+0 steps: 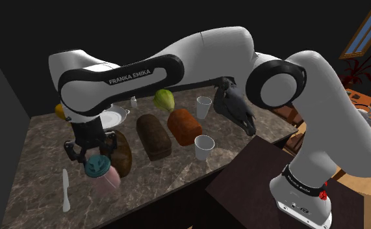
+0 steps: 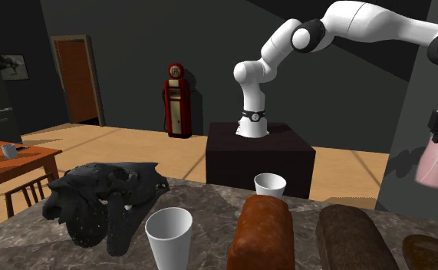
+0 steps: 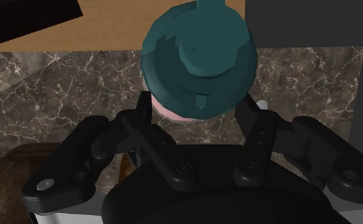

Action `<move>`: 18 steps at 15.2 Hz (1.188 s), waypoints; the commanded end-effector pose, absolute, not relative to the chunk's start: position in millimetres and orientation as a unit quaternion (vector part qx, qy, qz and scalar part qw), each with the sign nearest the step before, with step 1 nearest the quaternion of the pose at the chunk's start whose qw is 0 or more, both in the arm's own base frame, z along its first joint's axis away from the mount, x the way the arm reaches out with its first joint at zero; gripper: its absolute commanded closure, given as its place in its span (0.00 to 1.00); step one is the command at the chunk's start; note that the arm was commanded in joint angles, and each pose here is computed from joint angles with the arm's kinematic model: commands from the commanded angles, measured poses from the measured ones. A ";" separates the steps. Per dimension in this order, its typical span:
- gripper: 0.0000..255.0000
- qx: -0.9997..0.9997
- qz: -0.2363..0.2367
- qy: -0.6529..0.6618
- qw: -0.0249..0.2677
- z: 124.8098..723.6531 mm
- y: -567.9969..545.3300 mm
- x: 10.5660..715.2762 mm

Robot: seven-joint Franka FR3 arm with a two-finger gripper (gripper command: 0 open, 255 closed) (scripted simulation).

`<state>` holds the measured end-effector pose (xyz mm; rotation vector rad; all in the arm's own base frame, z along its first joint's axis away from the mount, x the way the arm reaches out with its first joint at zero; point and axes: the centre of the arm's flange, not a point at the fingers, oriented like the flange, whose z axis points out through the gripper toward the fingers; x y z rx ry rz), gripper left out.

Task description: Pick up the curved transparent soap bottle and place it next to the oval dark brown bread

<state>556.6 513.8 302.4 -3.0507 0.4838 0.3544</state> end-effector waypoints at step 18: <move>1.00 -0.981 0.114 0.156 0.017 202.7 514.1 556.5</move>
